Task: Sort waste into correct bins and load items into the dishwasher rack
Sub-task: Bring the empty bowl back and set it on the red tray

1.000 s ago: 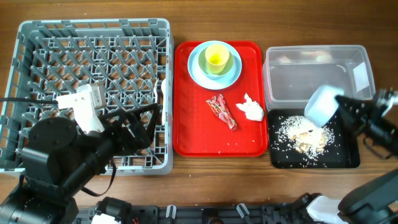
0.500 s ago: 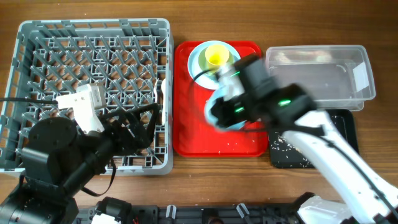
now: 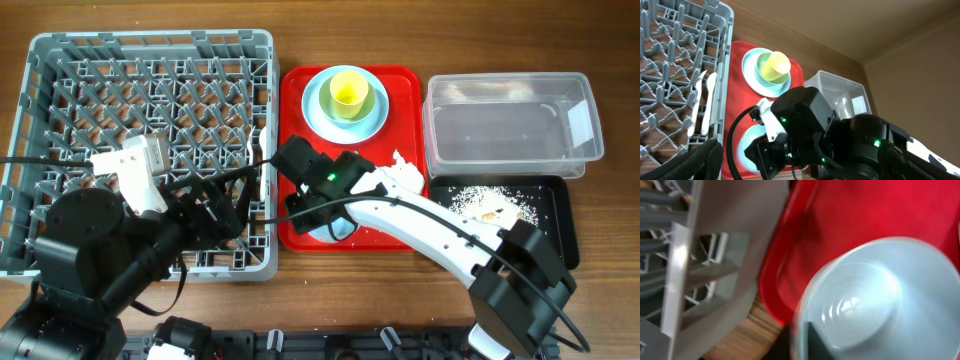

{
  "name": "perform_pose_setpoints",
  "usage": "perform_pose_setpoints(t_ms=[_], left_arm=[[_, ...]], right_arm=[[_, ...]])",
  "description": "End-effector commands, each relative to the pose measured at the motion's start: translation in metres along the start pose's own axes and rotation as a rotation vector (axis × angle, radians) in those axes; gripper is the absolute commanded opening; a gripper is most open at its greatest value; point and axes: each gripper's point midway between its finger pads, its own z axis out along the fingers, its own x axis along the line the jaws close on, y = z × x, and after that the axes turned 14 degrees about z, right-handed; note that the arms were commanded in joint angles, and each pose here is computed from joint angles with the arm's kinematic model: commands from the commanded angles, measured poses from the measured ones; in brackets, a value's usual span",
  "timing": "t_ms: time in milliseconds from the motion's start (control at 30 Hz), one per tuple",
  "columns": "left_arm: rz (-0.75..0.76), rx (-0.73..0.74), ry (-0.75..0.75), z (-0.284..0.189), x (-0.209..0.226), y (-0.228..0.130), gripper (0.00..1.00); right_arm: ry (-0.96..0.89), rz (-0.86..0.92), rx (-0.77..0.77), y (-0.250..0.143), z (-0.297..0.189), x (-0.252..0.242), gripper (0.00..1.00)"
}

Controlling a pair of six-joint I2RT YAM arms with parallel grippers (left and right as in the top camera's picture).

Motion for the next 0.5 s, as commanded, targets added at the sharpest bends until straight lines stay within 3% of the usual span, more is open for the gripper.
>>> perform_pose_setpoints(t_ms=[0, 67, 233, 467], left_arm=[[0.003, -0.011, 0.011, -0.001, 0.002, 0.002, 1.00], [0.003, -0.011, 0.011, -0.001, 0.002, 0.002, 1.00], [0.003, -0.011, 0.011, -0.001, 0.002, 0.002, 1.00], [0.003, -0.011, 0.011, -0.001, 0.002, 0.002, 1.00]], right_arm=[[0.068, -0.087, 0.002, 0.003, -0.007, 0.013, 0.44], [0.081, -0.082, -0.026, 0.011, -0.021, 0.011, 0.48], [0.039, -0.050, -0.129, 0.032, -0.068, -0.028, 0.47], [-0.097, 0.097, -0.114, 0.037, -0.068, -0.098, 0.31]])
